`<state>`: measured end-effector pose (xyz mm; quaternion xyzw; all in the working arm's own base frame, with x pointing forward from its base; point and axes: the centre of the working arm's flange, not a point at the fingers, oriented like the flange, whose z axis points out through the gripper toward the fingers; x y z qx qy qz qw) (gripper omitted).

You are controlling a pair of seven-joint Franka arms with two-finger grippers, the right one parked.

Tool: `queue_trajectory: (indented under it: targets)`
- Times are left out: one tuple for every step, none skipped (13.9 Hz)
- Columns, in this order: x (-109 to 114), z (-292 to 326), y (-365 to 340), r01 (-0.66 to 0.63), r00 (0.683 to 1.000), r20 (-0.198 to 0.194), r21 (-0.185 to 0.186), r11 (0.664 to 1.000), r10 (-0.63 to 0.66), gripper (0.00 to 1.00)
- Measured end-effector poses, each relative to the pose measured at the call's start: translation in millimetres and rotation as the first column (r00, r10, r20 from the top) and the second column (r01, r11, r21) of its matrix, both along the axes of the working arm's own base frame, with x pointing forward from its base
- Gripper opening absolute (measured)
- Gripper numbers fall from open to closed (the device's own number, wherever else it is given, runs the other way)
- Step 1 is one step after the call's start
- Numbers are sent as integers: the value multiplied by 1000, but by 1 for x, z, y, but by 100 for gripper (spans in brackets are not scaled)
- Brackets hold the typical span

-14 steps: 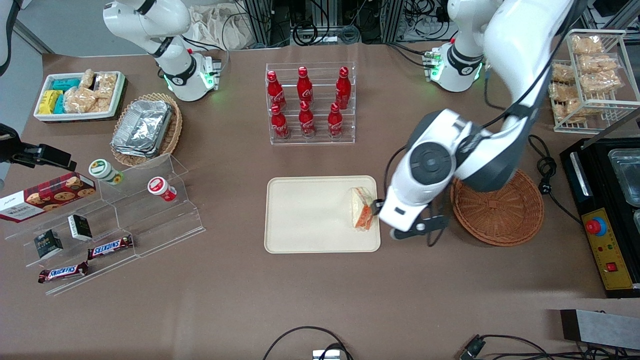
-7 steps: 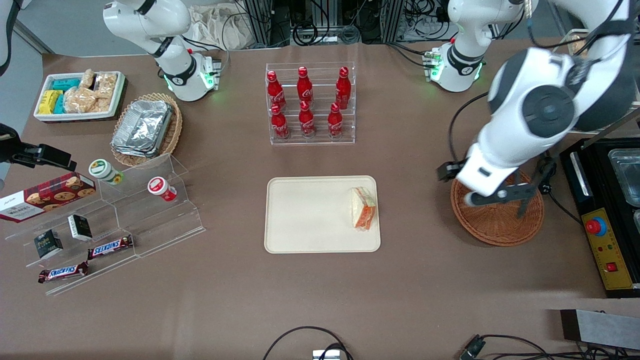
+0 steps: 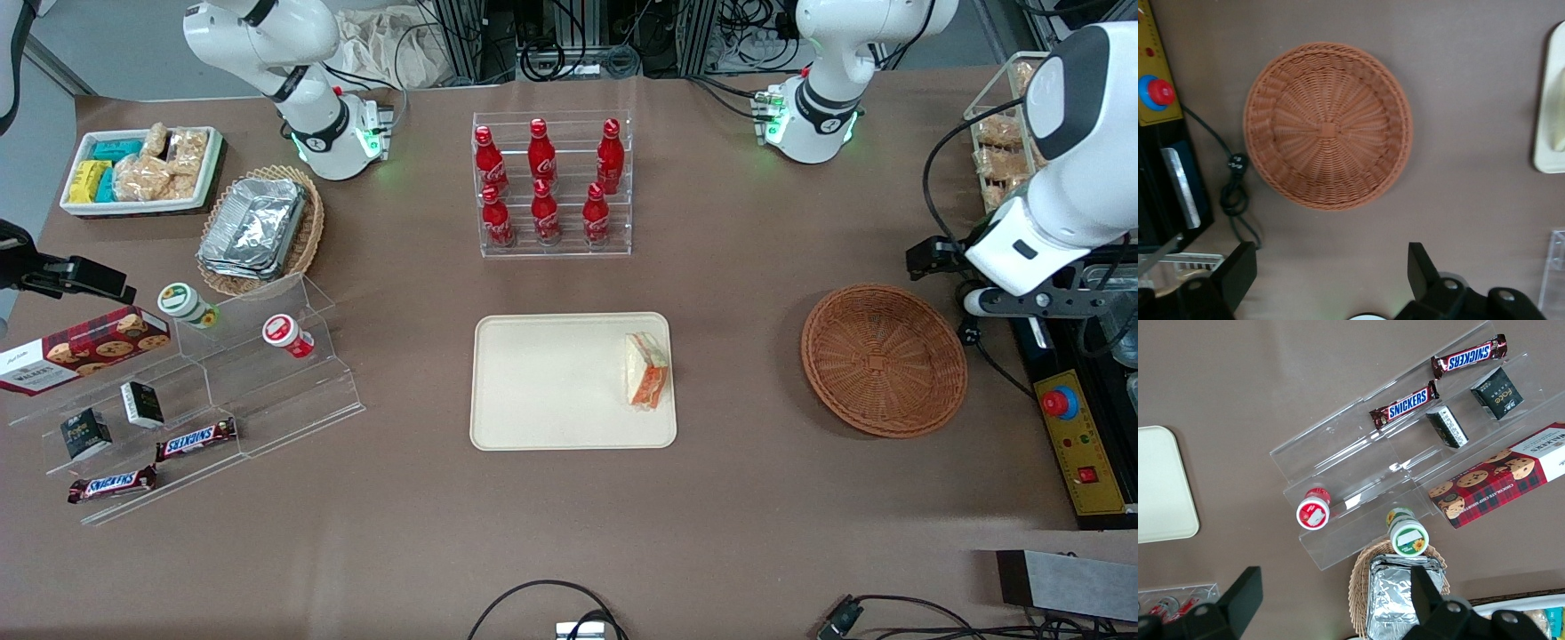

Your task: Place sandwich from basket to tray

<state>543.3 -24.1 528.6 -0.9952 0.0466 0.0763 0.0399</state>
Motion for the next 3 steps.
queue_trajectory:
  targets:
    - [0,0,5,21,1000,-1,8,1000,-21,100]
    - [1,1,8,36,999,0,11,999,-36,100]
    - [4,2,10,42,999,1,12,999,-42,100]
